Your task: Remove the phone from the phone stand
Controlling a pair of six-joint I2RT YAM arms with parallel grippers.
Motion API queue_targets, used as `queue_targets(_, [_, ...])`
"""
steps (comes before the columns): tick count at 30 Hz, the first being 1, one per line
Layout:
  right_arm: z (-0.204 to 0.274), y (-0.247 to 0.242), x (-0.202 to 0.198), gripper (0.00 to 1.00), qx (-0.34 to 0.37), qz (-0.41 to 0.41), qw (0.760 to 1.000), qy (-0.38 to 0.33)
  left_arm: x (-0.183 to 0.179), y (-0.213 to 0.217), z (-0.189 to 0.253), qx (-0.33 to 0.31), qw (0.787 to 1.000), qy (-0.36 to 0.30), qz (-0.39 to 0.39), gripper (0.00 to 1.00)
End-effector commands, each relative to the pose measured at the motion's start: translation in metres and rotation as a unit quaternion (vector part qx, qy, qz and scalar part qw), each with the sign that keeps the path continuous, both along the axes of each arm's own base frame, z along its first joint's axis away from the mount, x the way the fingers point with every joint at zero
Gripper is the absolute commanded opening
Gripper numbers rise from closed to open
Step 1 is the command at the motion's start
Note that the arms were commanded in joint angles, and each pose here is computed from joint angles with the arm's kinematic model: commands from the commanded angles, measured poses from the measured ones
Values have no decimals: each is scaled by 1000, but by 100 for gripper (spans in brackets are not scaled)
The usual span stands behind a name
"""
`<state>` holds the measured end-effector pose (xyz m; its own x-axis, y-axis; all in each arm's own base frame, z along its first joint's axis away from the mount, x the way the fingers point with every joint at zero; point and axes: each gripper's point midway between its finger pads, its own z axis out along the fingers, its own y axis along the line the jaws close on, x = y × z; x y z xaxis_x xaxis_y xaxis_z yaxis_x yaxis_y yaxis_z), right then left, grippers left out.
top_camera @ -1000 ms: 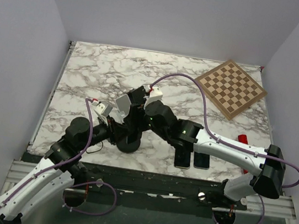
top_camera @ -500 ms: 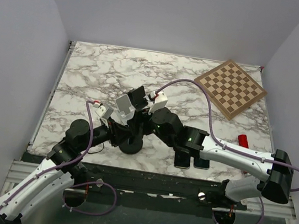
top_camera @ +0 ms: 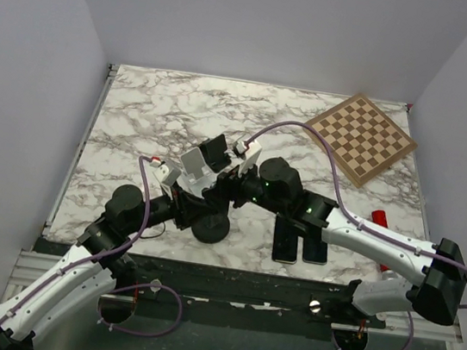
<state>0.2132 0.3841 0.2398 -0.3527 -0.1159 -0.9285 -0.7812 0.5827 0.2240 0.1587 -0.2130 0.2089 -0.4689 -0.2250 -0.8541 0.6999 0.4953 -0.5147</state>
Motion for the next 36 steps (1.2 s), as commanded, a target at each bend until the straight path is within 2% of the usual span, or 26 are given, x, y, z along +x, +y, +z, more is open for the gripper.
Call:
queue_targets(1, [-5,-6,9,1,-44,60,997,-15,-21,-8,-6,-15,998,39,-53,0])
queue_targets(14, [-24,29,-20,1,-31,212,975,65,-22,-12,-6,-15,997,31,-69,0])
queue_targets(23, [-25,16,-9,1,-21,222,972,80,-26,-14,-2,-25,996,22,-82,0])
queue_targets(25, [-29,13,2,1,-31,187,979,74,-25,-14,1,-27,996,21,-82,0])
queue_targets(28, [-27,3,30,1,-28,54,995,83,-19,-13,6,-32,997,27,-61,0])
queue_targets(29, [-26,-2,38,4,-30,-10,996,81,-16,-12,10,-40,998,27,-51,0])
queue_targets(31, [-28,-10,42,26,-32,-90,990,108,-9,-9,15,-54,998,27,-25,0])
queue_targets(33, [-28,-9,39,27,-23,-123,983,132,-5,-7,16,-61,998,20,-10,0])
queue_targets(36, [-32,6,23,25,-29,-86,987,131,-4,-6,18,-66,998,6,-9,0])
